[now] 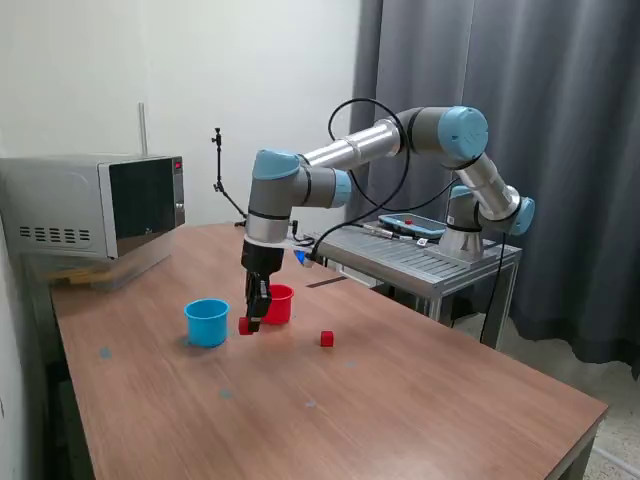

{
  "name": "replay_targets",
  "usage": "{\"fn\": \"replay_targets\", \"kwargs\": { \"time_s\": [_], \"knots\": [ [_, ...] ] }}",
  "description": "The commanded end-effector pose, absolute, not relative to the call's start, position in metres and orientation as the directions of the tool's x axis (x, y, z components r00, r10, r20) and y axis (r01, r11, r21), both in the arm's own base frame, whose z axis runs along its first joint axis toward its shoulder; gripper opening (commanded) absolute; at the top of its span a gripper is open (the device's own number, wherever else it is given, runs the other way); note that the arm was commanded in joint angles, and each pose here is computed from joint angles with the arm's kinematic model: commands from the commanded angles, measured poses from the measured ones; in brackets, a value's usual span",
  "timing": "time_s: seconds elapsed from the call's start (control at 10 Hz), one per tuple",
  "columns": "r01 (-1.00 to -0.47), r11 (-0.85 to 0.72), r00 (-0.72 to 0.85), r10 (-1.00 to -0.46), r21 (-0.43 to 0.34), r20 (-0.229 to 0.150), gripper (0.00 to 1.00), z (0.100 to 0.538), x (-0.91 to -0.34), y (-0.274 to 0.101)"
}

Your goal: Place red objects in the red bin, and blue objects in the blue bin.

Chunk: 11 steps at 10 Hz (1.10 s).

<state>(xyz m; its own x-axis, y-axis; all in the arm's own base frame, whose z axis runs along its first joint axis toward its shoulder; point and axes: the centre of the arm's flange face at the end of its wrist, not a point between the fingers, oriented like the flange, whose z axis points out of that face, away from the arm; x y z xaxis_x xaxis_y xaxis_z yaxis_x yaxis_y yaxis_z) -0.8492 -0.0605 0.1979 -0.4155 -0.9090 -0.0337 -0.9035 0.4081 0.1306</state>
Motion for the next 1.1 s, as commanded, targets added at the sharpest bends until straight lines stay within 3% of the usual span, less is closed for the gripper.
{"fn": "replay_targets", "kwargs": {
  "time_s": [0.0, 0.5, 1.0],
  "knots": [
    [-0.875, 0.475, -0.483, -0.872, 0.095, -0.081, 0.0, 0.188, -0.838, 0.002],
    [-0.8, 0.597, -0.594, -0.777, 0.055, -0.208, 0.0, 0.195, -0.795, 0.041],
    [-0.747, 0.661, -0.659, -0.723, 0.07, -0.205, 0.0, 0.223, -0.772, 0.06]
  ]
}}
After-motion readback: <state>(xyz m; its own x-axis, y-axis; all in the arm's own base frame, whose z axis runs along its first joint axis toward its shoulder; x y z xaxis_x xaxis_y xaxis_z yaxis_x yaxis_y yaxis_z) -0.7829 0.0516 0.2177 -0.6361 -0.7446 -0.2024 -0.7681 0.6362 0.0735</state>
